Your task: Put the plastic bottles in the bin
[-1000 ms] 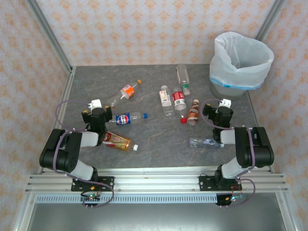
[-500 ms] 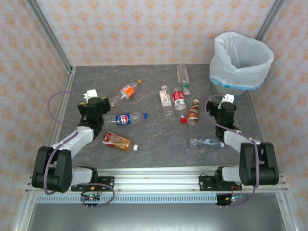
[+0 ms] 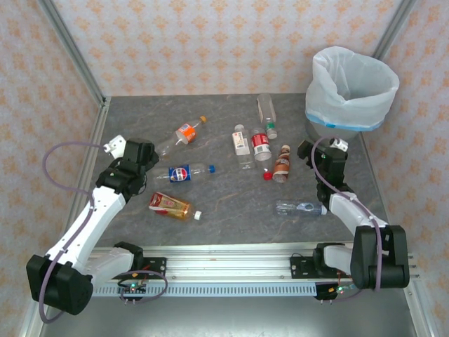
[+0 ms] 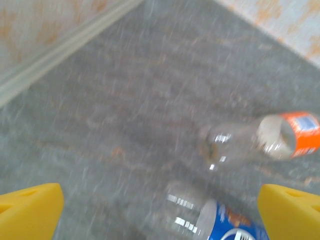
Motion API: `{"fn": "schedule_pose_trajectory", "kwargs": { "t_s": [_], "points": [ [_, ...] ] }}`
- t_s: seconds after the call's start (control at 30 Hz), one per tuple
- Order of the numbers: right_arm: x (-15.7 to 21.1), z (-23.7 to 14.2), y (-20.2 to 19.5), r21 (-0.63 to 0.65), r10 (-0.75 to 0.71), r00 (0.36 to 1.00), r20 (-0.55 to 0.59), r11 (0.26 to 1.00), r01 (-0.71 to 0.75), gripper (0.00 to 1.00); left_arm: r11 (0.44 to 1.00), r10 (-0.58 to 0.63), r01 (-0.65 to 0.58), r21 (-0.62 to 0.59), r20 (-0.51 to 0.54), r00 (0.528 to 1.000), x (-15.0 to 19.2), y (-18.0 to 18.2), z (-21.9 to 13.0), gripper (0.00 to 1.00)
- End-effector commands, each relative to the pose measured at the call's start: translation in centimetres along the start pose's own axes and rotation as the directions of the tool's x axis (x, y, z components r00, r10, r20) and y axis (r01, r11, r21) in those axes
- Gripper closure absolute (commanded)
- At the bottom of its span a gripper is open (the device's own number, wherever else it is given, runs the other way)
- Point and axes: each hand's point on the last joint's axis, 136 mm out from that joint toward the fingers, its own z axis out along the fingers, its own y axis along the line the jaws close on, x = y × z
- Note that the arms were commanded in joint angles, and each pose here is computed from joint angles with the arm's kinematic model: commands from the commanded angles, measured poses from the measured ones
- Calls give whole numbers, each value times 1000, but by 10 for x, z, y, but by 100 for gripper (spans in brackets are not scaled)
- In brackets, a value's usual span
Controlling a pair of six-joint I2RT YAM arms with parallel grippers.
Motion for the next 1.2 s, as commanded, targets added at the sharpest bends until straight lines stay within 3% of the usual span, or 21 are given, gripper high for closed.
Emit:
{"fn": "schedule_pose_trajectory", "kwargs": {
  "t_s": [0.0,0.27,0.43,0.6,0.8,1.03,1.17],
  "points": [
    [-1,-8,0,-17,72,997,33,997,-72,1,996,-59,44,-76,-208,976,48,26,-9,0],
    [0,-11,-7,-4,50,996,75,999,-50,1,970,-243,221,-101,-354,903,93,35,-13,0],
    [-2,-11,-2,-22,31,997,65,999,-30,1,960,-277,261,-97,-433,858,107,22,-11,0],
    [-2,-13,1,-33,27,998,62,999,-25,1,951,-304,238,-197,-452,839,117,27,-2,0],
    [1,-19,0,-31,-5,999,39,1000,6,1,921,-384,285,-267,-494,780,139,26,6,0],
    [-2,-26,1,-29,-27,998,49,999,29,1,903,-413,282,-325,-476,777,149,43,5,0],
    [-3,-26,4,-43,-24,999,47,999,26,1,900,-427,301,-315,-497,756,155,35,11,0]
  ]
}}
